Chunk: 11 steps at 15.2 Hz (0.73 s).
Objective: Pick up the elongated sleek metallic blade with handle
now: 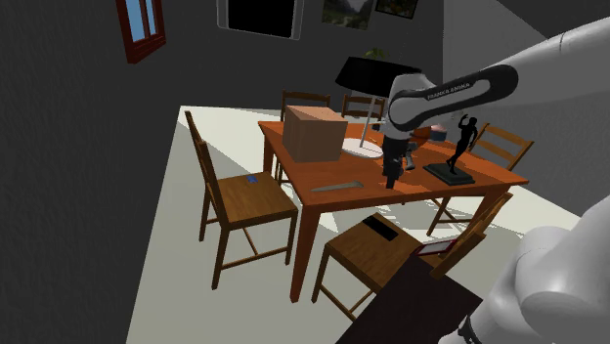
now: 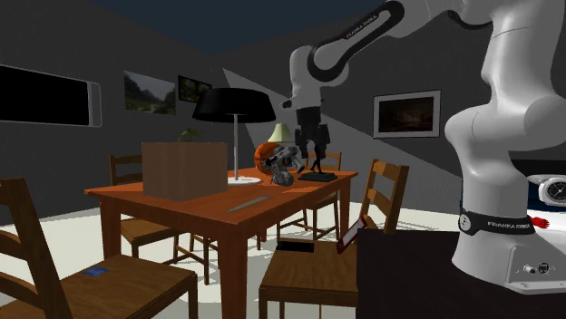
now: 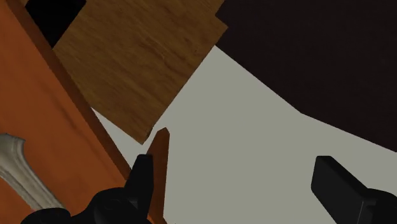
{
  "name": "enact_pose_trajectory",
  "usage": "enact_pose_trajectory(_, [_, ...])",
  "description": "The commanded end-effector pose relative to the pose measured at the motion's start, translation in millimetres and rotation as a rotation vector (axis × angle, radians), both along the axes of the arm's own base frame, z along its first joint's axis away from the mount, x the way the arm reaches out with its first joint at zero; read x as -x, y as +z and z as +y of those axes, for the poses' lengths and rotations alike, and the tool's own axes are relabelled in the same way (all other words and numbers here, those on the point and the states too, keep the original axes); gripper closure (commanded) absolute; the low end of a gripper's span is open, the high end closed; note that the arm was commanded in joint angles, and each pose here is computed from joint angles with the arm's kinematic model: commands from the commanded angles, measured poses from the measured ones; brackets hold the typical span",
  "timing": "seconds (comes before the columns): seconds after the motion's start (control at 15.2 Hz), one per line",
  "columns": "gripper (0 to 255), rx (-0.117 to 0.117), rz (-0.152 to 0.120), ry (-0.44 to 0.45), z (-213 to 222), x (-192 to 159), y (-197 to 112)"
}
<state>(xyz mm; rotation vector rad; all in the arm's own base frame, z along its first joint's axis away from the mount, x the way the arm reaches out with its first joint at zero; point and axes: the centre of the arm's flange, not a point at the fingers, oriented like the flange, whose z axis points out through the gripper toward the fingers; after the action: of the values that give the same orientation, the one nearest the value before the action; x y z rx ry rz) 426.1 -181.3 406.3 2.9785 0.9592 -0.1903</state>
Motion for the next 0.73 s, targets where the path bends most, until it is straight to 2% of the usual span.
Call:
enact_pose_trajectory(0.0, [0,-0.008,-0.007,0.066,-12.7,-17.7,-11.9])
enact_pose_trajectory(0.66, [0,-0.058,-0.04,0.364,-56.6,-119.9,-73.5])
